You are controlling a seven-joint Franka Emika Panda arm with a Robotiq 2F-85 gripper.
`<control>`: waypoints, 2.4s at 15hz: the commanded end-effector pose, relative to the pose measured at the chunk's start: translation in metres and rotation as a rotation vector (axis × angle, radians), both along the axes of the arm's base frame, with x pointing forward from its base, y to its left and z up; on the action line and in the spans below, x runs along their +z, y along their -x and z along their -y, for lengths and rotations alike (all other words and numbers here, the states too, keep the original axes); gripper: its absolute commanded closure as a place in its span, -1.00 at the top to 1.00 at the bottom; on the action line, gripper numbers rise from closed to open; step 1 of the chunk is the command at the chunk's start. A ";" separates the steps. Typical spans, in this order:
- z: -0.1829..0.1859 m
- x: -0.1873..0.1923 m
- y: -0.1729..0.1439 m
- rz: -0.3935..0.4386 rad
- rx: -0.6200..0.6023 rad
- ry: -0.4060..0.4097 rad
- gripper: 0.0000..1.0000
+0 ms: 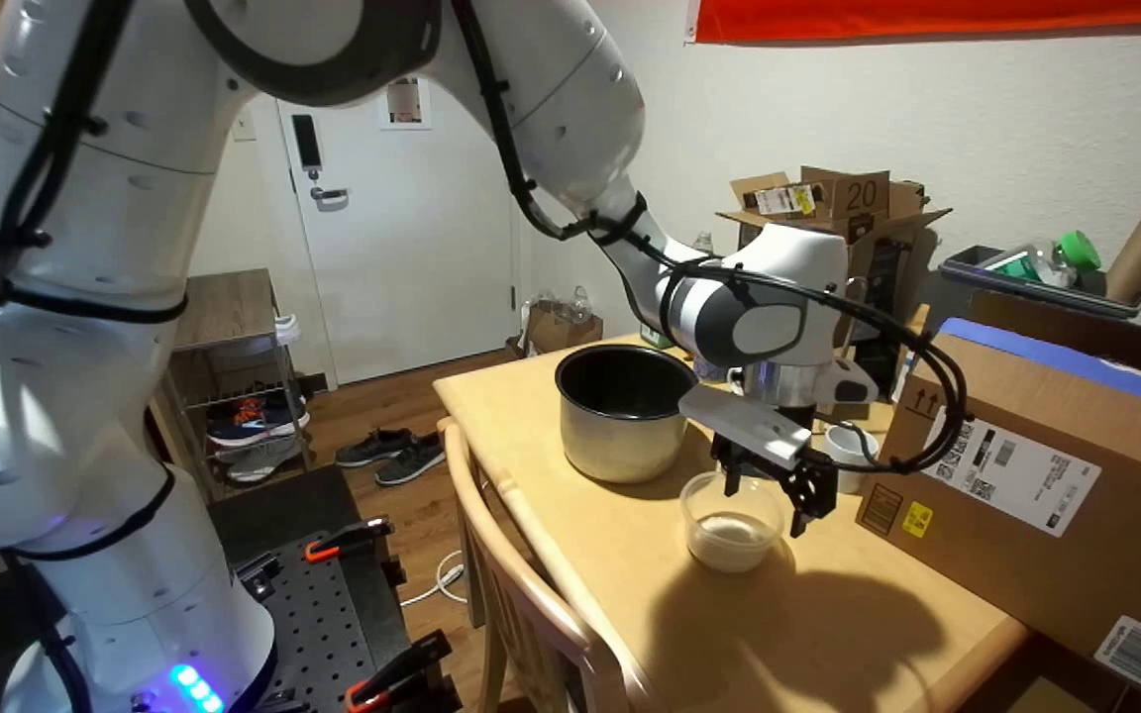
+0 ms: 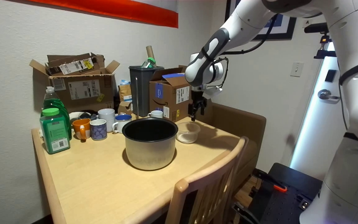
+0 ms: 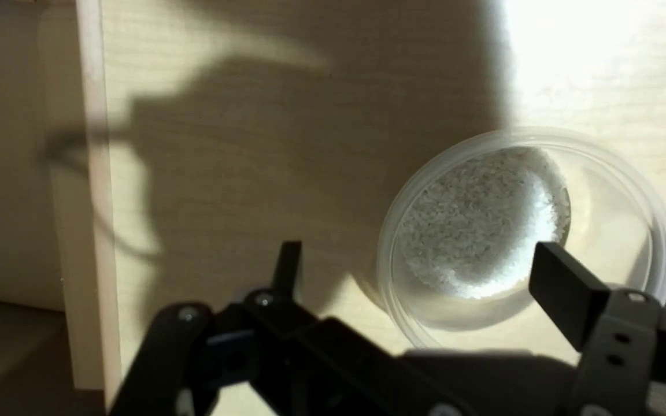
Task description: Pick up the bowl and pour its contents into the pot
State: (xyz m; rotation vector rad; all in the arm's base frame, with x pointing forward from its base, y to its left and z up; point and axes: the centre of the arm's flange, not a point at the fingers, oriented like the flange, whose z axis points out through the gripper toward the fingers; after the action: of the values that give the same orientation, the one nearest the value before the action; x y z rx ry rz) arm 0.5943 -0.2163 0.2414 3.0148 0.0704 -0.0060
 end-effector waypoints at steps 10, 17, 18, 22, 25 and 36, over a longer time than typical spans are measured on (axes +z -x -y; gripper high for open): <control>0.020 -0.068 -0.028 0.048 0.004 -0.090 0.45; 0.025 -0.066 -0.027 0.059 0.002 -0.082 -0.63; 0.024 -0.066 -0.028 0.060 0.002 -0.080 -0.76; 0.020 -0.067 -0.030 0.055 0.010 -0.078 -0.93; 0.019 -0.059 -0.031 0.048 0.018 -0.067 -0.97; 0.025 -0.025 -0.029 0.043 0.056 -0.028 -0.93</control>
State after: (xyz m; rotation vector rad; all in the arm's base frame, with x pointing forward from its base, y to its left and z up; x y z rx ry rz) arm 0.6284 -0.2403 0.1956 3.0464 0.0984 0.0834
